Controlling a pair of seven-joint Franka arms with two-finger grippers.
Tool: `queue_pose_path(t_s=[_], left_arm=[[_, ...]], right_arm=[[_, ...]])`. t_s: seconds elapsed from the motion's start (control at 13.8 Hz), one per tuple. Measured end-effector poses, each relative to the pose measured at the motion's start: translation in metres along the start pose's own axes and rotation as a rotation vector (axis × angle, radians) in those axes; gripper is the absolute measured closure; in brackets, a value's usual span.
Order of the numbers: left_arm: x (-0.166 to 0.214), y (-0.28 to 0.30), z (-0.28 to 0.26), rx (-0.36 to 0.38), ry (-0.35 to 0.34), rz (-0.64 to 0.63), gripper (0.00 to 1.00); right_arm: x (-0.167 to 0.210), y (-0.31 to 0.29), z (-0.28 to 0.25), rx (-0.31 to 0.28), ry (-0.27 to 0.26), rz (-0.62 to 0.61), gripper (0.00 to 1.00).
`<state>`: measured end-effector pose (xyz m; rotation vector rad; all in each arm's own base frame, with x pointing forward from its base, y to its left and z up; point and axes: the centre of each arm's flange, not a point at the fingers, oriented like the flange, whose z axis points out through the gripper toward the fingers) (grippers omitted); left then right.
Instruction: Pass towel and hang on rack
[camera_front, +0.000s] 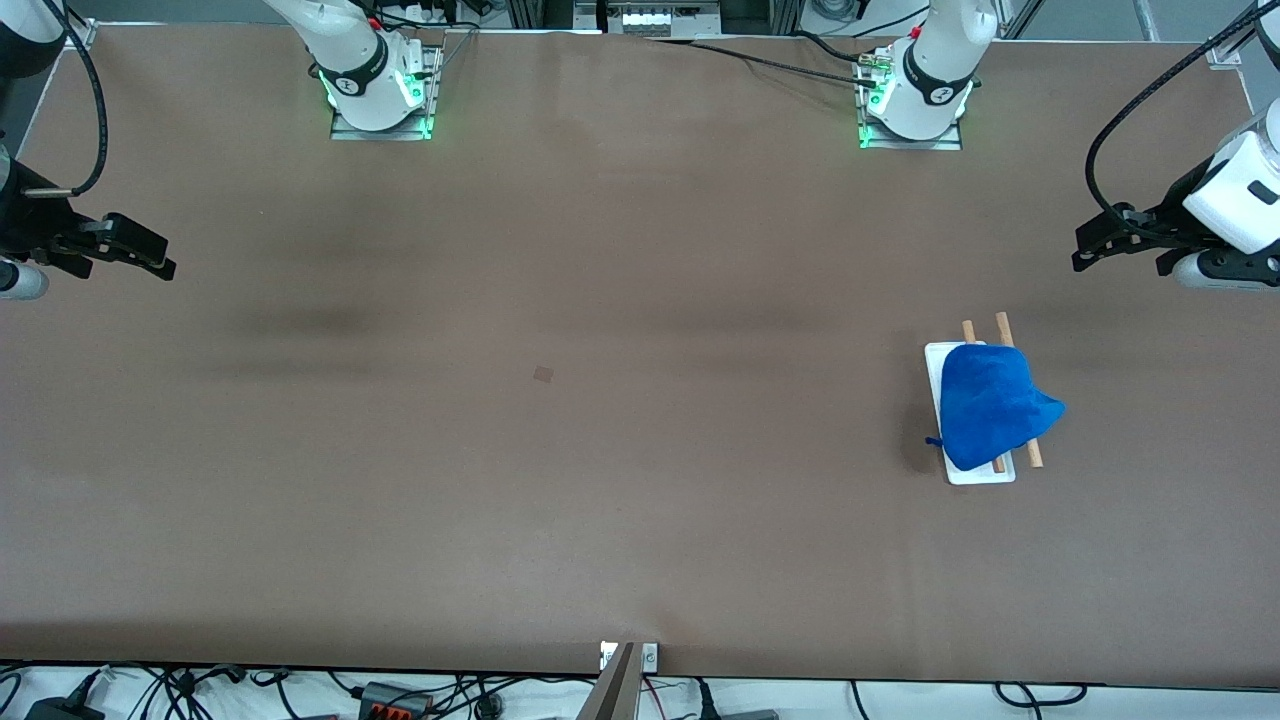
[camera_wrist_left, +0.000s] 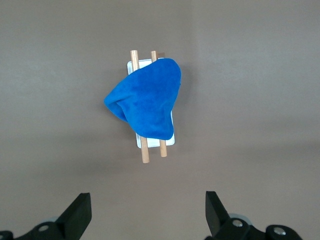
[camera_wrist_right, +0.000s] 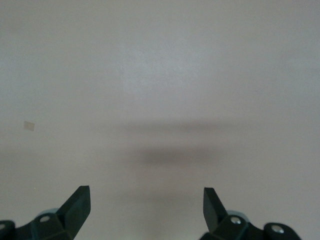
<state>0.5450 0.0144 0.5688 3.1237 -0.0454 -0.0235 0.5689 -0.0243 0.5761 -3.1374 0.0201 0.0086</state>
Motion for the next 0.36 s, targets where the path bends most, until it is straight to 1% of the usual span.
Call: queue_pose_path(t_s=[0.36], left_arm=[[-0.0012, -0.0072, 0.0048, -0.001, -0.010, -0.013, 0.00]], right_arm=[[0.0000, 0.0000, 0.0000, 0.000, 0.000, -0.001, 0.00]])
